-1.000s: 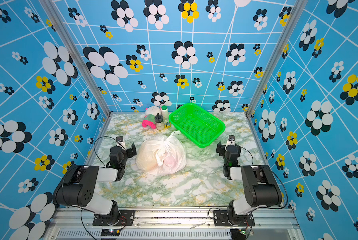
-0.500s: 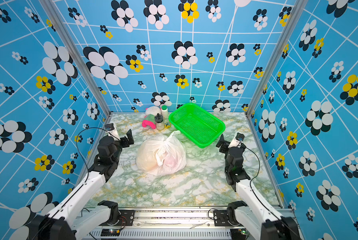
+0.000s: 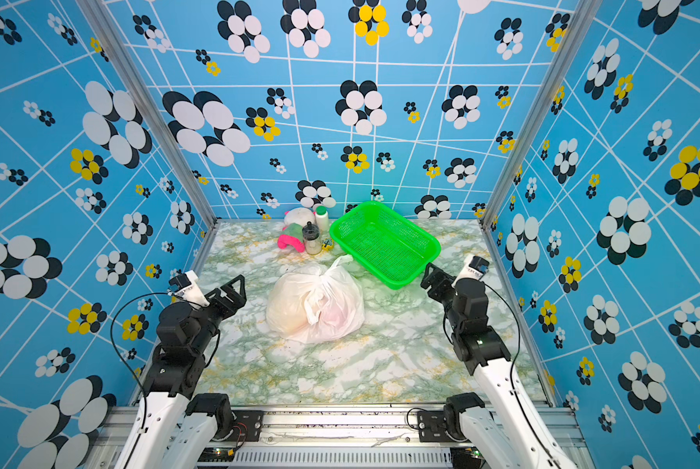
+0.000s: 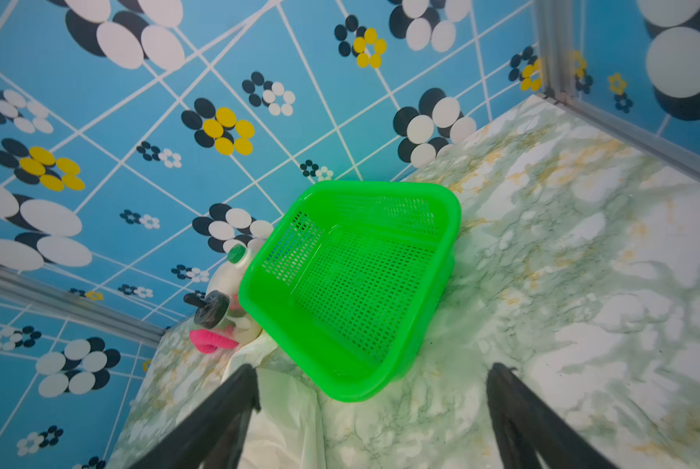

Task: Untie the knot of the plastic bag and take out the fruit
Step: Untie the plastic bag at the center of the table.

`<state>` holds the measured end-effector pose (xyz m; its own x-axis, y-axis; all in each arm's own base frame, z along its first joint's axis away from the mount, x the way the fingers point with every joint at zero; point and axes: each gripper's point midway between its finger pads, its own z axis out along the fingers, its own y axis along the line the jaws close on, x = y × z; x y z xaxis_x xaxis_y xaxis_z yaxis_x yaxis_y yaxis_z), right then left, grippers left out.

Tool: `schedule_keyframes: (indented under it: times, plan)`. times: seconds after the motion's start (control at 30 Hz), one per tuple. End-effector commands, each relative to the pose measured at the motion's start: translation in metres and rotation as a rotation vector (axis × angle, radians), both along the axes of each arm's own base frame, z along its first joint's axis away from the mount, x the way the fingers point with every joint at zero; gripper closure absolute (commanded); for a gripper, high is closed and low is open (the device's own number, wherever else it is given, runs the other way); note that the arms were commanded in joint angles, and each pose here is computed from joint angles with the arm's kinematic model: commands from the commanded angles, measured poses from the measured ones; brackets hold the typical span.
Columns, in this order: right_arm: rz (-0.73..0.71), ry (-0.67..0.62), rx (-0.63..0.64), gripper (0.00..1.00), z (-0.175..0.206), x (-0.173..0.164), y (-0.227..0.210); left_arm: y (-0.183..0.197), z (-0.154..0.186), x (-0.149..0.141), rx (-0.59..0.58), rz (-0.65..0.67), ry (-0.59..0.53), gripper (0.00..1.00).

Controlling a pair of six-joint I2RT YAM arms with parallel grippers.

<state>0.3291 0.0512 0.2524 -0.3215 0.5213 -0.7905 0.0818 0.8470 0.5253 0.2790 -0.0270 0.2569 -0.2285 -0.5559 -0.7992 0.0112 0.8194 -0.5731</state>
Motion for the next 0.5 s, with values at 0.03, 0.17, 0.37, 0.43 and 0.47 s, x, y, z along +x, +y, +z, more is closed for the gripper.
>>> schedule_keyframes:
  times: [0.03,0.17,0.37,0.43,0.47]
  plan:
    - [0.335,0.052,-0.022,0.10,-0.006,-0.004,0.087,-0.055,0.010,-0.011,0.054,-0.247,-0.024,0.01]
    - [0.497,0.053,-0.167,0.11,-0.003,-0.010,0.159,-0.112,0.009,-0.018,0.205,-0.408,-0.038,0.03]
    - [0.686,0.139,-0.300,0.21,-0.030,-0.013,0.238,-0.159,-0.015,-0.013,0.377,-0.481,0.014,0.14]
    - [0.733,0.173,-0.300,0.25,-0.041,-0.011,0.256,-0.166,-0.023,-0.008,0.378,-0.486,0.042,0.20]
    - [0.746,0.183,-0.299,0.25,-0.045,-0.010,0.261,-0.167,-0.027,-0.005,0.381,-0.478,0.059,0.20]
